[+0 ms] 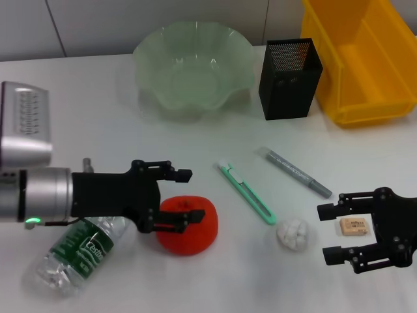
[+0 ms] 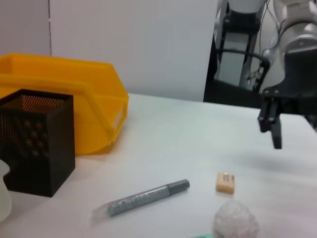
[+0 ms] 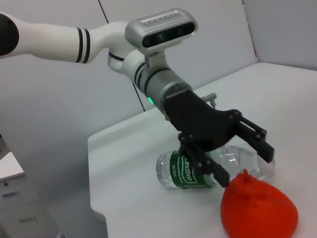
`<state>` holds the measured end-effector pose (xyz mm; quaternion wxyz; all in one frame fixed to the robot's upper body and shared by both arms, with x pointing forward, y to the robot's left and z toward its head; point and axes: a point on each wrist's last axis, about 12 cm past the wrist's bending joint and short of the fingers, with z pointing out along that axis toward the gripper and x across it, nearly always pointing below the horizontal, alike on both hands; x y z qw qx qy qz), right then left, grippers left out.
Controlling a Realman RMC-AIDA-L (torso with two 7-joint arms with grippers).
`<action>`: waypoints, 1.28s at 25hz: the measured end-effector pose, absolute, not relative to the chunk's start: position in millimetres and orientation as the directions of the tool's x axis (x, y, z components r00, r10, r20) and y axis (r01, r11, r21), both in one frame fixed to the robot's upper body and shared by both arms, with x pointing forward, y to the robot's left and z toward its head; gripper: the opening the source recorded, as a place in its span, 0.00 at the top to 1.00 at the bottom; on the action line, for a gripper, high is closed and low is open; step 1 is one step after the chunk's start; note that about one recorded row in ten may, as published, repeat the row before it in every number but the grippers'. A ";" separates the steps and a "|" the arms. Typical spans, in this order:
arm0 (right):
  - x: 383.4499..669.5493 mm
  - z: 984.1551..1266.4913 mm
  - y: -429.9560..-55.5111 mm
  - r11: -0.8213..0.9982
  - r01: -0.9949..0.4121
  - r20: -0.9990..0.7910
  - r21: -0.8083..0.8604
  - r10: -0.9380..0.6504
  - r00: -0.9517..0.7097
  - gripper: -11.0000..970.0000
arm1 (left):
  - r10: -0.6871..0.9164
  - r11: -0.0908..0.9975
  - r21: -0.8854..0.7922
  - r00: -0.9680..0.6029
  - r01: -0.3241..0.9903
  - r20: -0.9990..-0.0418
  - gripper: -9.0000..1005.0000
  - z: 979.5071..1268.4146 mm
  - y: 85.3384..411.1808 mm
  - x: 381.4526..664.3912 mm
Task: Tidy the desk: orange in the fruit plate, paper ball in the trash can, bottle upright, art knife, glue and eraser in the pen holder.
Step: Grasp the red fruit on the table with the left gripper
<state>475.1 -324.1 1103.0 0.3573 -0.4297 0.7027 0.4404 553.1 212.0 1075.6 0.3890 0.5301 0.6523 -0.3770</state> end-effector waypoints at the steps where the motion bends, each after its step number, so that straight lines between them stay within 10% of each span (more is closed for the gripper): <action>1: 475.1 1103.0 -324.1 0.243 -0.919 -0.881 0.312 -0.289 -0.375 0.24 | 0.398 0.154 -0.079 -0.135 0.985 -0.907 0.23 1075.6 212.0 553.1; 32: 475.9 1102.2 -318.1 0.218 -0.920 -0.875 0.326 -0.299 -0.381 0.26 | 0.528 0.167 -0.076 -0.154 0.983 -0.835 0.23 1069.0 208.8 557.8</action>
